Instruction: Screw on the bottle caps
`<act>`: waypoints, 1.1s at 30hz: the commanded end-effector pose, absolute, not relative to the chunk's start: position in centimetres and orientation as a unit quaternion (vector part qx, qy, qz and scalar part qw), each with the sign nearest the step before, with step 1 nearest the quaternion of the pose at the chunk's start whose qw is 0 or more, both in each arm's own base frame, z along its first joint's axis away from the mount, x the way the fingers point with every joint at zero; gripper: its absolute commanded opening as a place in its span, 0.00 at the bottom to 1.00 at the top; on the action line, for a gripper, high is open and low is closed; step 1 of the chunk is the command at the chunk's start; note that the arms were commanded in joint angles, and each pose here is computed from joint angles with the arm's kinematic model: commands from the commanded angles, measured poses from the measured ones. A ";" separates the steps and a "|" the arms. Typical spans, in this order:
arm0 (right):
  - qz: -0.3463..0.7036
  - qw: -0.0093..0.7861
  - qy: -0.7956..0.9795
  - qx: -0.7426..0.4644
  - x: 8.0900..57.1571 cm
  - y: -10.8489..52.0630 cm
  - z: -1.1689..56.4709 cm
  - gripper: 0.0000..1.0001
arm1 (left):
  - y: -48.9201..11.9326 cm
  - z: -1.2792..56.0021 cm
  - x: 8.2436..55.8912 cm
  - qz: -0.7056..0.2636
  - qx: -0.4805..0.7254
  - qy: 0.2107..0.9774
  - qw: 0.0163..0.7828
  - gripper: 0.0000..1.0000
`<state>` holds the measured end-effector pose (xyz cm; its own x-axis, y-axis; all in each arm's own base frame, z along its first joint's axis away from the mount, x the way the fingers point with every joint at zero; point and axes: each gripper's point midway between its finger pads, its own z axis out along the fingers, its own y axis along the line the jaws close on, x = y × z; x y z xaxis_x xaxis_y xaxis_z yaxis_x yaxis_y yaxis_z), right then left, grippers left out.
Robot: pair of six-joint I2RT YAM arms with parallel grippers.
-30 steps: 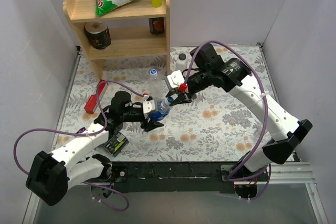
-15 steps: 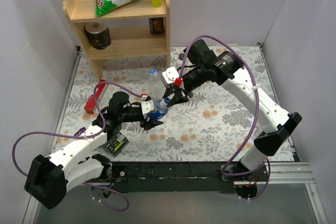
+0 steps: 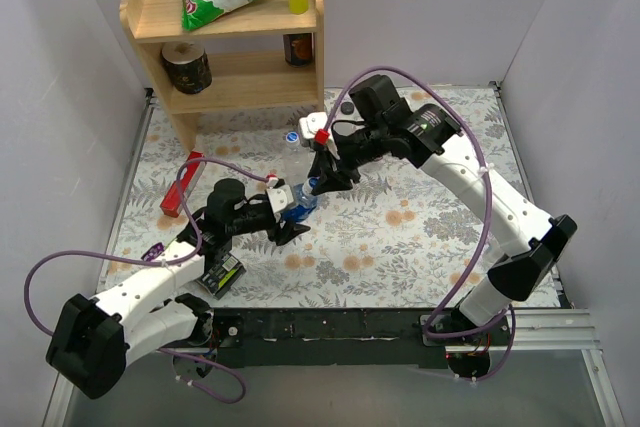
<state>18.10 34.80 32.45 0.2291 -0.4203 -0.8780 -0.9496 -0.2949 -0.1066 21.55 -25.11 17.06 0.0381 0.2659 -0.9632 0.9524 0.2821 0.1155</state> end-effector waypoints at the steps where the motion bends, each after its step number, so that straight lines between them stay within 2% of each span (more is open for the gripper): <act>1: 0.362 0.292 0.627 -0.625 20.6 35.4 29.8 0.21 | -26.5 24.1 23.7 -0.306 0.482 0.550 0.610 0.00; 4: 0.341 0.254 0.708 -0.564 22.1 35.5 27.8 0.19 | -26.4 23.8 24.4 -0.294 0.469 0.566 0.612 0.00; 6: 0.335 0.259 0.719 -0.552 22.4 35.4 27.5 0.19 | -26.2 23.7 25.0 -0.283 0.455 0.579 0.615 0.00; 10: 0.350 0.227 0.743 -0.524 21.7 35.5 26.5 0.17 | -26.0 22.7 25.2 -0.278 0.448 0.593 0.609 0.00; 25: 0.360 0.250 0.753 -0.491 22.7 36.6 27.3 0.18 | -25.6 19.4 24.0 -0.317 0.402 0.650 0.561 0.00; 33: 0.401 0.223 0.732 -0.503 21.2 37.2 27.1 0.27 | -25.6 18.4 23.6 -0.321 0.411 0.651 0.552 0.00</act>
<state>22.80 36.13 28.70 -0.3735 -0.5297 -0.7615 -0.9273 0.2363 0.2904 23.19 -23.88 13.25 -0.2071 0.2933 -0.9333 0.8624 0.5052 -0.0326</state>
